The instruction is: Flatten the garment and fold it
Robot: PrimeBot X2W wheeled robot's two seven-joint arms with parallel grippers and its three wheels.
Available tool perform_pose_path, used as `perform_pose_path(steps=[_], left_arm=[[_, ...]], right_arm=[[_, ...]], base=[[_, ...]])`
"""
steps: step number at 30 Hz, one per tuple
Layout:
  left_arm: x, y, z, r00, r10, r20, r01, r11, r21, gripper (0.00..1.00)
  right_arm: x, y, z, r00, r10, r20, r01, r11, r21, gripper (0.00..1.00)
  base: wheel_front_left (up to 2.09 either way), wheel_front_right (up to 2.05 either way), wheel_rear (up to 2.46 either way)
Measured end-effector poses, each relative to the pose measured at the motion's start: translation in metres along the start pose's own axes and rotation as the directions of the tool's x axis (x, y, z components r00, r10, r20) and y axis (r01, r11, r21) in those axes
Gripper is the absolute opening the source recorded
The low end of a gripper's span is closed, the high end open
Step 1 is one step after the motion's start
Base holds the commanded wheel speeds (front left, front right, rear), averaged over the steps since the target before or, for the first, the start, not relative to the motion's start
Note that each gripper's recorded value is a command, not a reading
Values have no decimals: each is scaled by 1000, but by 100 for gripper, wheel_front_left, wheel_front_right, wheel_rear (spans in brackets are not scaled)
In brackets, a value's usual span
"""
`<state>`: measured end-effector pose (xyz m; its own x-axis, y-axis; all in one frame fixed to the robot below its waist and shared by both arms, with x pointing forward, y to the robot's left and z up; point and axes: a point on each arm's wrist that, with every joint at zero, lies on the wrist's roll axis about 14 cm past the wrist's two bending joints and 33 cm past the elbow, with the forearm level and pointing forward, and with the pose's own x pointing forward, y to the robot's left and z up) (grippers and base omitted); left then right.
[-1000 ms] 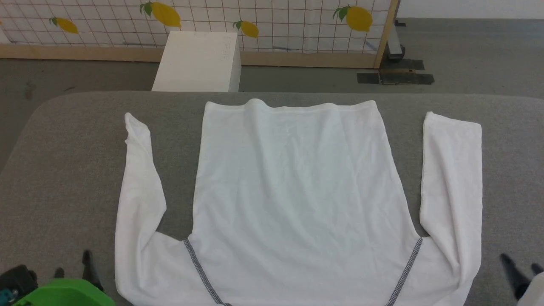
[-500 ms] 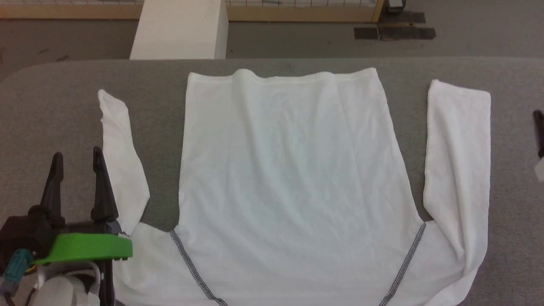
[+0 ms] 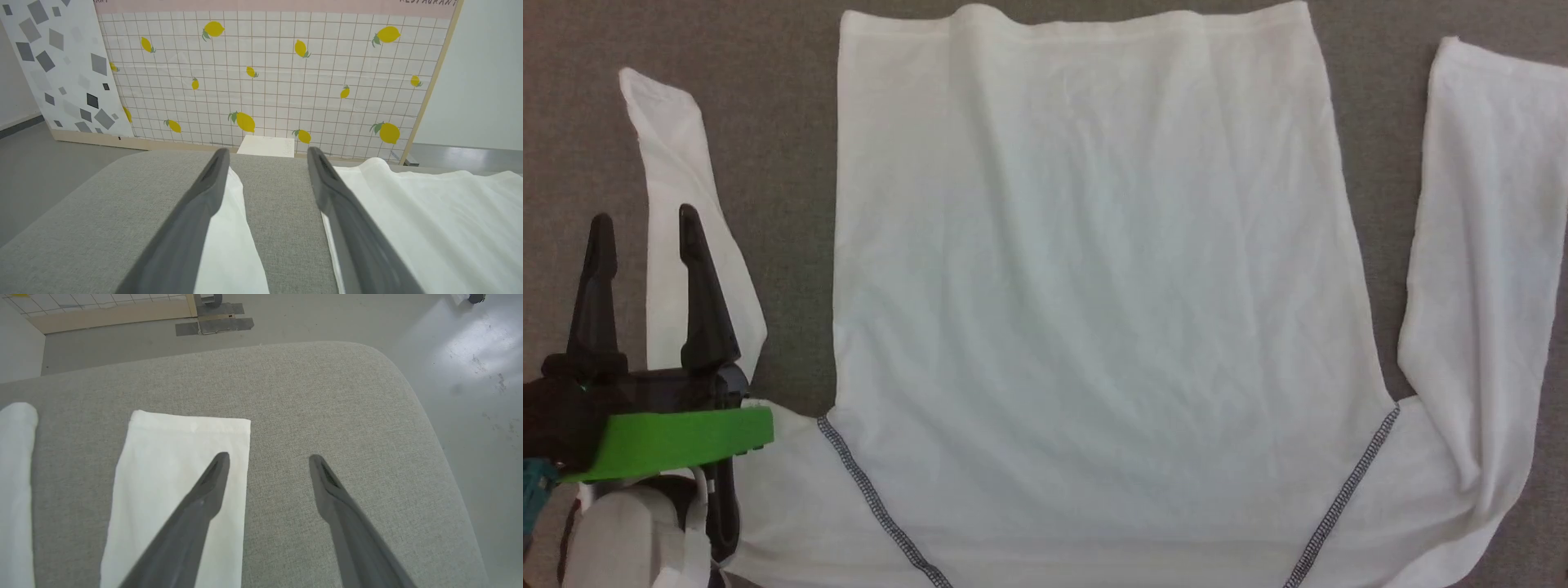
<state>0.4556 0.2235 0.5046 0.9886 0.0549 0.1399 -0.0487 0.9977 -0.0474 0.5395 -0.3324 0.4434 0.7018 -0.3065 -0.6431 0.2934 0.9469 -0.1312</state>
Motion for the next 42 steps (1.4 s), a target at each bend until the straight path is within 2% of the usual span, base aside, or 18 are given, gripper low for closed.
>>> perform_pose_path(steps=[4,12,13,14,15,18,20,27,34,42], left_arm=[[4,4,-14,1000,8,-23,-8,1000,9,100],[0,15,-42,995,41,-90,-39,999,24,100],[0,16,-44,995,44,-94,-42,999,25,100],[-1,16,-44,994,46,-97,-44,999,22,100],[-1,16,-44,994,48,-97,-47,999,20,100],[-3,17,-42,995,48,-93,-46,999,24,100],[-4,16,-36,996,48,-81,-46,999,19,100],[-10,14,-8,998,59,-19,-59,998,-13,100],[-28,19,29,995,82,54,-81,996,-32,100],[-55,25,60,987,109,116,-104,994,-42,100]], right_arm=[[23,9,-12,998,-19,-58,16,998,-54,100],[56,39,-49,987,11,-160,-32,991,-127,100],[58,40,-52,985,15,-172,-36,992,-121,85],[58,41,-52,983,19,-181,-40,993,-115,18],[58,40,-51,983,23,-182,-42,993,-106,0],[53,40,-47,984,45,-170,-56,997,-60,0],[46,32,-36,992,49,-116,-51,999,-14,0],[-2,-30,5,994,4,106,-14,996,89,0],[-71,-108,6,972,-79,221,43,985,164,0],[-140,-165,-18,952,-172,252,117,969,219,0]], base=[[0,0,0],[0,0,0],[0,0,0],[0,0,0],[0,0,0],[0,0,0],[0,0,0],[0,0,0],[0,0,0],[0,0,0]])
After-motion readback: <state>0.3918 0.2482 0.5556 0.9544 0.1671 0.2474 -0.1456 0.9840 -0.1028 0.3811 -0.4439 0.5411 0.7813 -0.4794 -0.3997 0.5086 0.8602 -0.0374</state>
